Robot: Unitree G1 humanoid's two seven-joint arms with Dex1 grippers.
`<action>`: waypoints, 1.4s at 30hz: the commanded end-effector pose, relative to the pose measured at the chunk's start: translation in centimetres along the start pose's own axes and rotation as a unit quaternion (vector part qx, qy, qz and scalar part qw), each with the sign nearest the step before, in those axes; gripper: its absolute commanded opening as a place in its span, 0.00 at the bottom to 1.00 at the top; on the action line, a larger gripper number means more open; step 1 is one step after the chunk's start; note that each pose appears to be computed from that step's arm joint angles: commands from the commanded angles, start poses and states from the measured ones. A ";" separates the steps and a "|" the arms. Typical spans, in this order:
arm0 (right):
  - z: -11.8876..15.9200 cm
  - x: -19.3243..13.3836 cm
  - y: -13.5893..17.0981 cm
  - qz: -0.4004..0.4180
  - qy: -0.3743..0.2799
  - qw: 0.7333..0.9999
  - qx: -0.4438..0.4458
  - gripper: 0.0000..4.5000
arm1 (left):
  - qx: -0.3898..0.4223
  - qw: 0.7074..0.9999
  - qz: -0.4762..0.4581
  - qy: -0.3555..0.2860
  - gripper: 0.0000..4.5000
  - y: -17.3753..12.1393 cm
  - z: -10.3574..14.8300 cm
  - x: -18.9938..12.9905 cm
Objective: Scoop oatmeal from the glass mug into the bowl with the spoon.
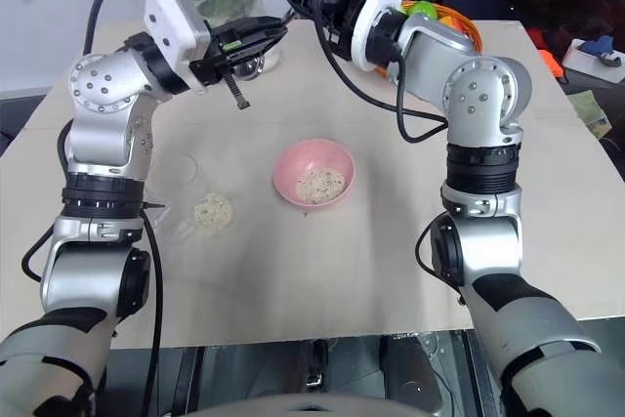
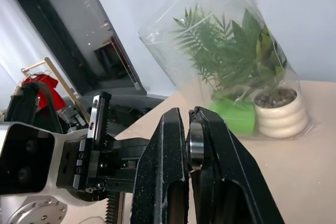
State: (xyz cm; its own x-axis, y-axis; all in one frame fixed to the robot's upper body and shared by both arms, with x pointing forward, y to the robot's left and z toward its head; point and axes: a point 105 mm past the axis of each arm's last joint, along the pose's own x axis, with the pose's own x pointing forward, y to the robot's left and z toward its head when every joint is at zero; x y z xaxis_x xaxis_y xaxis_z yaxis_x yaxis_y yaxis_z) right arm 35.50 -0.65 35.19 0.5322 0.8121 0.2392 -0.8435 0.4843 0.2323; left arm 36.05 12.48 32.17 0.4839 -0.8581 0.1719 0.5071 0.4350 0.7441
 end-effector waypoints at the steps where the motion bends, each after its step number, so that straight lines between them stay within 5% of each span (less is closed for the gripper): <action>1: 2.6 -0.9 -0.2 -0.007 -0.050 0.999 -0.005 0.01 | -0.005 0.999 0.042 -0.022 0.00 2.1 1.9 -1.2; 2: 2.7 -1.0 -0.4 -0.009 -0.051 0.999 -0.004 0.01 | -0.007 0.999 0.044 -0.021 0.00 2.1 1.9 -1.4; 3: 2.8 -1.1 -0.4 -0.009 -0.053 0.999 -0.002 0.00 | -0.010 0.999 0.042 -0.021 0.17 2.0 1.9 -1.5; 7: 3.1 -1.3 -0.6 -0.010 -0.059 0.998 0.003 0.00 | -0.032 0.998 0.048 -0.026 0.51 1.9 2.3 -1.7; 15: 3.5 -2.5 -2.5 -0.047 -0.065 0.997 -0.001 0.00 | -0.091 0.986 0.139 -0.019 0.51 4.4 2.8 -4.8; 23: 4.3 -7.6 -7.1 -0.134 -0.078 0.988 -0.002 0.00 | -0.216 0.906 0.361 0.042 0.51 5.5 0.4 -14.8; 30: 2.5 -11.7 -9.5 -0.178 -0.047 0.983 0.014 0.00 | -0.207 0.866 0.430 0.148 0.51 1.6 -1.4 -23.4; 42: 2.4 -15.7 -10.3 -0.208 -0.054 0.974 0.076 0.00 | -0.326 0.853 0.334 0.231 0.51 -12.1 -2.0 -25.0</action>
State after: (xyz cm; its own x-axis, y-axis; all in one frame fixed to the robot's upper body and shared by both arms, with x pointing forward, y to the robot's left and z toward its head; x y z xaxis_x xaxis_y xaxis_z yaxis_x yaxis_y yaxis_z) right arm 37.16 -18.63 29.71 0.8472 0.5148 0.1316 -0.5085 0.7136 0.4819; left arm 19.58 30.74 17.28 0.9849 -0.1723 0.0170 0.1724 0.9850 -0.0039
